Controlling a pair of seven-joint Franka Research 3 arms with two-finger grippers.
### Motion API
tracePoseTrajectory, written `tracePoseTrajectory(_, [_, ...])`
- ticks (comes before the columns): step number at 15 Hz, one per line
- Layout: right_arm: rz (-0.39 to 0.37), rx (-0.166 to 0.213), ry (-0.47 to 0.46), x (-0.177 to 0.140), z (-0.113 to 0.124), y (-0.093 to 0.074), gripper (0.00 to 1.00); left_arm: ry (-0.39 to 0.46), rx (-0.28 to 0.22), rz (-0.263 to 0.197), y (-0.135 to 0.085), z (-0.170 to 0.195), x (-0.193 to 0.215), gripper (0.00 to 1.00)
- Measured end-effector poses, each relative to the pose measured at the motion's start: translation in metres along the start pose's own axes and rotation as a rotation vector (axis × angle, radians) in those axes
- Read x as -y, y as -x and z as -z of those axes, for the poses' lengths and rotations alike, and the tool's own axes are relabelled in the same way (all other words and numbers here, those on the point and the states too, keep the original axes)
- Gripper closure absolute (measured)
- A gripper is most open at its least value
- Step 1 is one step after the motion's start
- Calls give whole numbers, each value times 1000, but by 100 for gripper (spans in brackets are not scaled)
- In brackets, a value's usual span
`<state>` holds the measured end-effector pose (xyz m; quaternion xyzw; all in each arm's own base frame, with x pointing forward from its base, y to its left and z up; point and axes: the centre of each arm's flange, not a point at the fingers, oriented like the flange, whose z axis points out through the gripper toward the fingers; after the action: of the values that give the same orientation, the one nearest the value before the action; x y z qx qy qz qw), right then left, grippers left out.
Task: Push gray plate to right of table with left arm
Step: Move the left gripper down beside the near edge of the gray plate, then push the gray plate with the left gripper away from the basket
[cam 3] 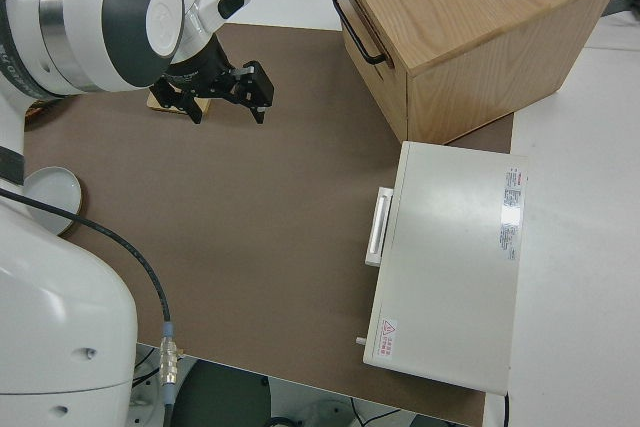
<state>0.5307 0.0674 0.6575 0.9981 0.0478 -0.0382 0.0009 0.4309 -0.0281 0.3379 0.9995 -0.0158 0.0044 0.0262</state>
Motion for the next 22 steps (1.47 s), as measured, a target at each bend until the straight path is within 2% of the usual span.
tracePoseTrajectory(5, [0,0,0,0,0,0,1,-2,-10,3,4,-14,2,0])
tracePoseTrajectory(14, [0,0,0,0,0,0,1,6,4,4,5,-33,3,1])
tracePoseTrajectory(16, [0,0,0,0,0,0,1,7,6,2,5,-34,2,4])
tracePoseTrajectory(18, [0,0,0,0,0,0,1,8,7,2,5,-35,2,15])
tracePoseTrajectory(22, [0,0,0,0,0,0,1,8,9,1,5,-36,2,61])
